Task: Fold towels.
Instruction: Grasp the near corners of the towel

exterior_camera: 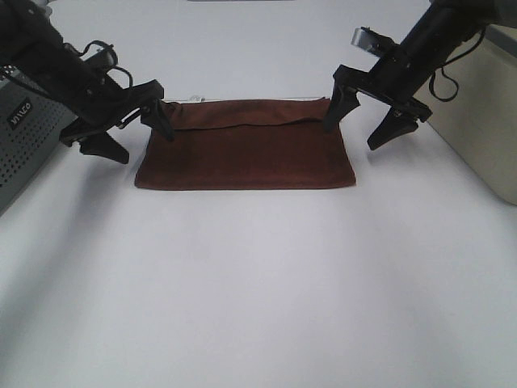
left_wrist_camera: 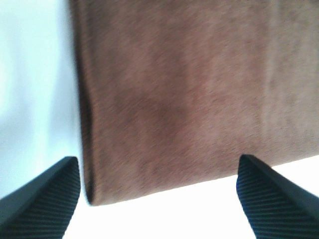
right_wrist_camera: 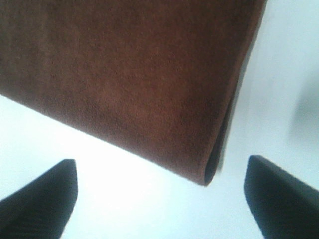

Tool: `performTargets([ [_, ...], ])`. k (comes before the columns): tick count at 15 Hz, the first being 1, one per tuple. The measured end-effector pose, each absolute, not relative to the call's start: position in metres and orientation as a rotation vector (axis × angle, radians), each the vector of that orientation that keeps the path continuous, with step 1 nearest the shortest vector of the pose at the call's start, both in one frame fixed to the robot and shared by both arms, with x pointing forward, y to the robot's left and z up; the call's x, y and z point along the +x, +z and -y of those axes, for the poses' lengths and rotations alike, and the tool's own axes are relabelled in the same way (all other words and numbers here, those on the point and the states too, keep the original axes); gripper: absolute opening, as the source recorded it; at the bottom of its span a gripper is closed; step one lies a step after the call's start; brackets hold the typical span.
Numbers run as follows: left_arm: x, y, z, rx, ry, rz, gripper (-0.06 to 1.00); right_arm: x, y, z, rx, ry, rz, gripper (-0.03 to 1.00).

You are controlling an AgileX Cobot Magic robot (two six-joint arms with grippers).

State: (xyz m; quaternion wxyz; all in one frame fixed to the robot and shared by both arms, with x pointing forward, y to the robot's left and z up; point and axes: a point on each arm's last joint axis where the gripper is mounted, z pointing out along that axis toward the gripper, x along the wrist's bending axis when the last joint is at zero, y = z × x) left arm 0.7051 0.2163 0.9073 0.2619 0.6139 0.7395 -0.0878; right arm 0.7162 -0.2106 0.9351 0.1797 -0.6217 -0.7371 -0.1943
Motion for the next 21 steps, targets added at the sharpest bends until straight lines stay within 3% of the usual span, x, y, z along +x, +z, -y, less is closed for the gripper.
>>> performTargets([
  [5, 0.693, 0.887, -0.232, 1.685, -0.208, -2.030, 0.81, 0.697, 0.902, 0.207, -1.701, -0.532, 2.042, 0.85],
  [11, 0.698, 0.889, -0.213, 1.670, -0.125, -1.975, 0.81, 0.704, 0.900, 0.203, -1.728, -0.618, 2.109, 0.85],
  [17, 0.699, 0.872, -0.206, 1.612, -0.200, -2.000, 0.80, 0.706, 0.899, 0.205, -1.729, -0.616, 2.167, 0.85],
  [21, 0.700, 0.868, -0.197, 1.594, -0.220, -1.993, 0.69, 0.708, 0.899, 0.195, -1.727, -0.667, 2.171, 0.80],
])
